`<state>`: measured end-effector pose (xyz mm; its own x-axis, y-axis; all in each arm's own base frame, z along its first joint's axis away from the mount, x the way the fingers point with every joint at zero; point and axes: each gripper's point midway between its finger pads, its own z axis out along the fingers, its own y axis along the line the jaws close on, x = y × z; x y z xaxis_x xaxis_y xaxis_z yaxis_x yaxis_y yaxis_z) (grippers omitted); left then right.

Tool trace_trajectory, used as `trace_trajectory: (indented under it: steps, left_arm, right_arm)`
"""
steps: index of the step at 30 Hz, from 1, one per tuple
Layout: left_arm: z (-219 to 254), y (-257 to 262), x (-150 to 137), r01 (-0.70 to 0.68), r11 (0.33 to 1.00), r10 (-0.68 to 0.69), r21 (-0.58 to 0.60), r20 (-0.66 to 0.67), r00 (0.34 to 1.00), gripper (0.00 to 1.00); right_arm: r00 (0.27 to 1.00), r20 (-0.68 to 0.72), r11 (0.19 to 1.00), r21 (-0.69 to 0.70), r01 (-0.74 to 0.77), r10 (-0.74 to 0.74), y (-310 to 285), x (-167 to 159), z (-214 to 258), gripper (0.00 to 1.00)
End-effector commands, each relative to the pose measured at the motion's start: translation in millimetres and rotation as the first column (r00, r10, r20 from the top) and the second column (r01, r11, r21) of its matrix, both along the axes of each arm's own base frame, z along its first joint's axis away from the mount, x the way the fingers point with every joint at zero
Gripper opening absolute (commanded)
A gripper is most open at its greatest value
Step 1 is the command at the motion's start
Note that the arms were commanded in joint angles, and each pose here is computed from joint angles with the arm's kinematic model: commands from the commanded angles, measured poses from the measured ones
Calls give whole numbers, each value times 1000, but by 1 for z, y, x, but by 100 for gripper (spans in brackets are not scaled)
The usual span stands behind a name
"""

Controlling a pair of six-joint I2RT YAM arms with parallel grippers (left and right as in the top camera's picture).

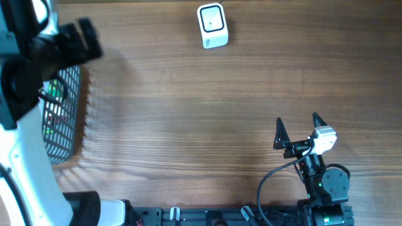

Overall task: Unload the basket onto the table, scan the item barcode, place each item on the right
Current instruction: 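Move the left gripper over the basket and lower toward the green-capped jar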

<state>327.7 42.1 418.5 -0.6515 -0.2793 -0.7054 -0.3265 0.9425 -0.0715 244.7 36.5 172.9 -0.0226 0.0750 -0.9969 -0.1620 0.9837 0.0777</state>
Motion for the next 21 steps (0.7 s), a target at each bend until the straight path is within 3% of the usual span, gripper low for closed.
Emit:
trace_trajectory:
  steps: [1,4,5,7,15,17,21]
  left_arm:
    - [12,75,-11,-301,951,297,70,53,953,100]
    - [10,126,-27,-419,902,416,101,44,908,100]
    - [1,157,-42,-465,874,471,139,-9,882,100]
    - [-14,173,-54,-509,851,520,131,-69,851,100]
    - [-104,212,-65,-563,824,549,69,-346,761,100]
    - [-136,213,-60,-504,862,476,56,-429,767,100]
    - [-191,184,-32,-224,968,142,-114,-487,862,100]
  right_arm:
    - [1000,6,1000,5,3,-3,-1,0,1,100]
    - [1000,7,1000,4,3,-3,-1,0,1,100]
    - [1000,6,1000,5,3,-3,-1,0,1,100]
    - [1000,6,1000,4,3,-3,-1,0,1,100]
    - [1000,7,1000,4,3,-3,-1,0,1,100]
    - [1000,6,1000,4,3,-3,-1,0,1,100]
    - [1000,7,1000,5,3,-3,-1,0,1,100]
